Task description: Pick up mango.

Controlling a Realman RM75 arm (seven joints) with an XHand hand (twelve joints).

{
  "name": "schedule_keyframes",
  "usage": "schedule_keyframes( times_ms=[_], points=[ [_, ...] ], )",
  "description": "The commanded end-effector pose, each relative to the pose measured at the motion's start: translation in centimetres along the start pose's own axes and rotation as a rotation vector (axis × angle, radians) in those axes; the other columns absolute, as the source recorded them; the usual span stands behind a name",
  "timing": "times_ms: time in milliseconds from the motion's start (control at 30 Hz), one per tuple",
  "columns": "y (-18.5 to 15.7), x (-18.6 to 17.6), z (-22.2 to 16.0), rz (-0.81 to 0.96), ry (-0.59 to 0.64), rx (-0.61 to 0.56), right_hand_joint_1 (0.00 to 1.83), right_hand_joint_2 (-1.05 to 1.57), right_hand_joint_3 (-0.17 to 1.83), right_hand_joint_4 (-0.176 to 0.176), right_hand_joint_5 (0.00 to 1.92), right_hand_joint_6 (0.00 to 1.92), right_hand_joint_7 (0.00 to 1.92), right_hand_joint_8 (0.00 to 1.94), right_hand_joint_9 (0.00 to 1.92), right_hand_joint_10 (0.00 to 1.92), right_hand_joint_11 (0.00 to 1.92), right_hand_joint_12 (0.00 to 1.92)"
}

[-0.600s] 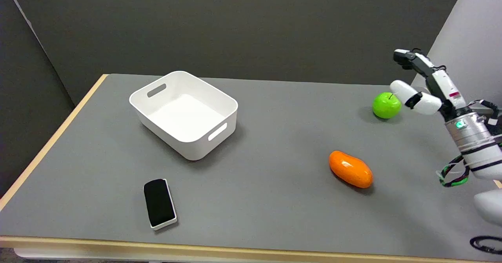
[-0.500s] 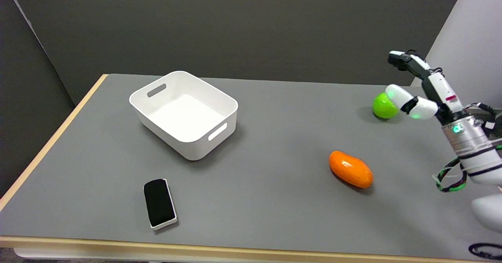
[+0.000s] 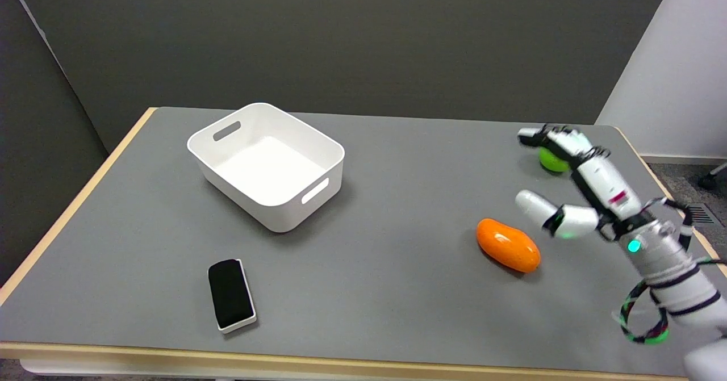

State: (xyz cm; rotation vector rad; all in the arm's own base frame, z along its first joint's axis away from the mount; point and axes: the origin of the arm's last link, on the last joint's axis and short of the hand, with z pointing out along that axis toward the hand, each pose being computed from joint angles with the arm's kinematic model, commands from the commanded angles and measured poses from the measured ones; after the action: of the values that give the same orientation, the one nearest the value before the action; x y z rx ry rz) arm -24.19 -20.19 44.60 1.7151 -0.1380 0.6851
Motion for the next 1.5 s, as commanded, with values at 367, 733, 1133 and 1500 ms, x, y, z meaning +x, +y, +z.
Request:
schedule_keyframes(
  times_ms=[367,733,1133,1500],
  points=[
    [-5.1,-8.6,-4.5,-0.493,-0.120,-0.162,0.41,0.61,0.80,-0.154,0.26,0.52,0.35,0.45,0.18,0.85,0.00,1.19],
    [-2.7,-8.5,-2.9,-0.464,-0.090,-0.271,0.36,0.57,0.88,-0.157,0.24,0.55,0.33,0.50,0.20,0.82,0.00,1.14],
    [-1.1,-10.2,-4.8,-0.388,-0.156,-0.406,0.36,0.57,0.89,-0.157,0.24,0.55,0.32,0.49,0.19,0.82,0.00,1.14],
    [-0.8,-11.2,-5.1,-0.363,-0.174,-0.436,0.36,0.58,0.90,-0.162,0.24,0.54,0.31,0.49,0.17,0.80,0.00,1.13]
  ],
)
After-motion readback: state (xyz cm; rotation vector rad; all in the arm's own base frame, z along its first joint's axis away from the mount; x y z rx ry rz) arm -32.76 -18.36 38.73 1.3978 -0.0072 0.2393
